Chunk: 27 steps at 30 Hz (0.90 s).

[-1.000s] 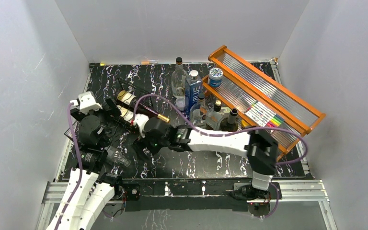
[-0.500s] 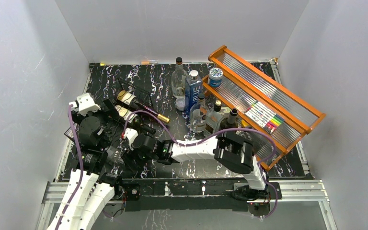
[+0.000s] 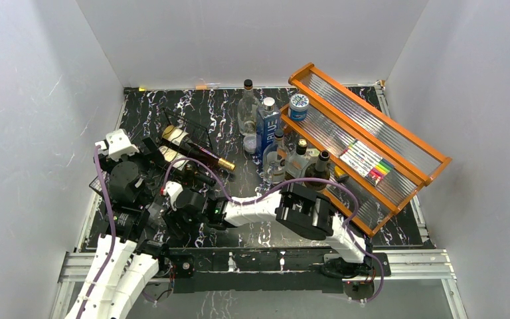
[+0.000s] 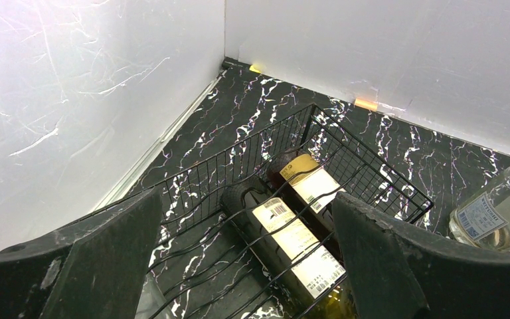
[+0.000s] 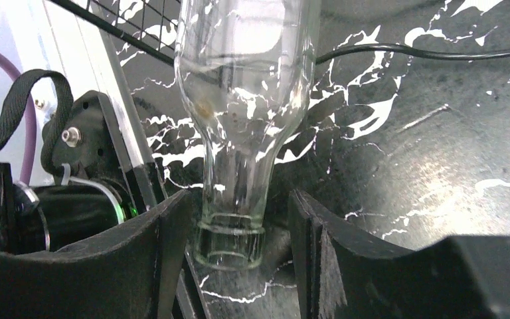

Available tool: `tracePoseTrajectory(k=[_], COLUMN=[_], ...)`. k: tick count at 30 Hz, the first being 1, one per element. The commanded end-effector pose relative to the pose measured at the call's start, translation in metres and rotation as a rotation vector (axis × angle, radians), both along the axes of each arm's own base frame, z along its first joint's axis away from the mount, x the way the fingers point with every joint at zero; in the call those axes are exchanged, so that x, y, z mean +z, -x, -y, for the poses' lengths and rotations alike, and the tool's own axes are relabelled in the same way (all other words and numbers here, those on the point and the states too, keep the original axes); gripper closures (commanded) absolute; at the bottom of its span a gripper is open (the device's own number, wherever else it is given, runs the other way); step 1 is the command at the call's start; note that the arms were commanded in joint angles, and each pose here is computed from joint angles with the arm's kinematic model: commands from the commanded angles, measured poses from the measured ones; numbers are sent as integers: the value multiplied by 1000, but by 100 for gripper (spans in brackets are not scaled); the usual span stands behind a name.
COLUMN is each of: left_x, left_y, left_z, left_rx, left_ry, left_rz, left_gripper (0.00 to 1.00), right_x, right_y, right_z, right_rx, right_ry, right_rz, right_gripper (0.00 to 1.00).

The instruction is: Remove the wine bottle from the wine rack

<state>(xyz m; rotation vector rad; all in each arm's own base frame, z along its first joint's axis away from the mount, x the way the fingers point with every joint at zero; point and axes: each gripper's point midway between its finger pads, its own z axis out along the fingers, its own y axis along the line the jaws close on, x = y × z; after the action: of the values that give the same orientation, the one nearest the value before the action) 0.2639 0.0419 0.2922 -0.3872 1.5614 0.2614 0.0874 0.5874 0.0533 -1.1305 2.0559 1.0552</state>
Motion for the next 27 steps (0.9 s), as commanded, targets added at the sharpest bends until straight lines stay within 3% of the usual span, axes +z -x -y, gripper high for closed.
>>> tracePoseTrajectory(k=[1,5,15,27], left_x=[6,6,3,-1], left_y=[3,3,1,-3], left_z=[-6,-6,-5,-2], left_rx=[32,32,29,14], left_ry=[10,9,9,8], left_rz=[25,21,12,-2], left_gripper=[2,2,2,2], right_x=[30,32,56,85], right_y=[1,0,1,10], right_z=[-28,-29,-5,48], right_rx=[9,1,-19,-37], right_ry=[-113,-115,-117,-112], right_rz=[-4,-6,5,-6], right_gripper=[38,46,80,100])
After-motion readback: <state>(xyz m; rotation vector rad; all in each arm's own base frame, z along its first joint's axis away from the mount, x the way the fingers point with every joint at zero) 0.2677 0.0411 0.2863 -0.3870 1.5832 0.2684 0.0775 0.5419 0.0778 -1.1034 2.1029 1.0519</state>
